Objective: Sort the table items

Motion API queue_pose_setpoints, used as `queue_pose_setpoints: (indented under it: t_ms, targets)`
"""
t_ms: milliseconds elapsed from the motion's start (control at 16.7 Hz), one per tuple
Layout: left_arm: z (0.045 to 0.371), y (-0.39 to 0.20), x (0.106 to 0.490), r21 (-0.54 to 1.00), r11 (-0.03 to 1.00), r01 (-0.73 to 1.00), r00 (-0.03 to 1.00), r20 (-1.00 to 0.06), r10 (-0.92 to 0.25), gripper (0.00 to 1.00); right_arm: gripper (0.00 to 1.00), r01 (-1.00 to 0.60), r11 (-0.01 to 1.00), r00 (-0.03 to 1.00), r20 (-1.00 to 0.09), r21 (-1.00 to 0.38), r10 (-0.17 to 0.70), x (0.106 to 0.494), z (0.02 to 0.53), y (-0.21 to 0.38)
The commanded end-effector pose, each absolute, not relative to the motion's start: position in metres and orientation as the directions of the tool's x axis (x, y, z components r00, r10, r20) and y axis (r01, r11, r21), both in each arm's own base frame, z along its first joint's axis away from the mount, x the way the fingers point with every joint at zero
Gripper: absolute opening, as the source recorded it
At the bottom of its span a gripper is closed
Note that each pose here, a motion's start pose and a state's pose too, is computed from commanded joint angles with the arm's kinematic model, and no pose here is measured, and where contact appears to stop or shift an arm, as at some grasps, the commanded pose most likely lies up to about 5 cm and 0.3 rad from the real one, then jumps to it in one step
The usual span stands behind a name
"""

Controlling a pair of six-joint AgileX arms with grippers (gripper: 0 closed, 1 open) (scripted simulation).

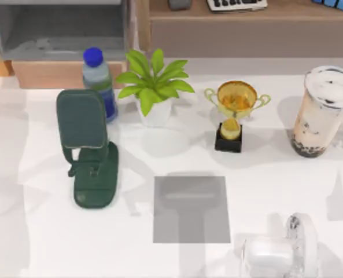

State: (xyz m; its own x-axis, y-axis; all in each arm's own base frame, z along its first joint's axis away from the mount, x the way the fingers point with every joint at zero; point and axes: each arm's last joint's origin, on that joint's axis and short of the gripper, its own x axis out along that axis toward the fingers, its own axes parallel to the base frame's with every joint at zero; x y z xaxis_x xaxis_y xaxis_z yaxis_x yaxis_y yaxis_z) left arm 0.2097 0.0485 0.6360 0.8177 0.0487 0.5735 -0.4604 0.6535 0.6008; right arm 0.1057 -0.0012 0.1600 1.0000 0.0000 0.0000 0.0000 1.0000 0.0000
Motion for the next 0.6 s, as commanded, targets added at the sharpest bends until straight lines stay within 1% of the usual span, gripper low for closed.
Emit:
queue_pose_setpoints:
  t_ms: [60, 120, 180, 240, 300, 420, 480, 600]
  targets:
    - [0.61, 0.036, 0.248, 0.708, 0.616, -0.345, 0.898, 0.44, -0.004, 0.0, 1.0, 0.0, 1.0, 1.0, 0.0, 0.0, 0.0, 0.106, 0.16, -0.001]
    - [0.582, 0.017, 0.281, 0.803, 0.557, -0.211, 0.952, 0.298, -0.069, 0.0, 1.0, 0.0, 1.0, 1.0, 0.0, 0.0, 0.0, 0.106, 0.16, -0.001]
    - [0.552, -0.006, 0.31, 0.878, 0.473, -0.068, 0.978, 0.151, -0.141, 0.0, 1.0, 0.0, 1.0, 1.0, 0.0, 0.0, 0.0, 0.106, 0.16, -0.001]
    - [0.521, -0.032, 0.332, 0.928, 0.365, 0.074, 0.977, 0.005, -0.213, 0.0, 1.0, 0.0, 1.0, 1.0, 0.0, 0.0, 0.0, 0.106, 0.16, -0.001]
    - [0.489, -0.061, 0.35, 0.95, 0.235, 0.207, 0.95, -0.138, -0.278, 0.0, 1.0, 0.0, 1.0, 1.0, 0.0, 0.0, 0.0, 0.106, 0.16, -0.001]
    - [0.425, -0.12, 0.367, 0.911, -0.07, 0.406, 0.835, -0.402, -0.375, 0.0, 1.0, 0.0, 1.0, 1.0, 0.0, 0.0, 0.0, 0.106, 0.16, -0.001]
    - [0.394, -0.148, 0.368, 0.856, -0.228, 0.463, 0.757, -0.516, -0.401, 0.0, 1.0, 0.0, 1.0, 1.0, 0.0, 0.0, 0.0, 0.106, 0.16, -0.001]
    - [0.336, -0.199, 0.36, 0.697, -0.525, 0.489, 0.577, -0.71, -0.405, 0.0, 1.0, 0.0, 1.0, 1.0, 0.0, 0.0, 0.0, 0.106, 0.16, -0.001]
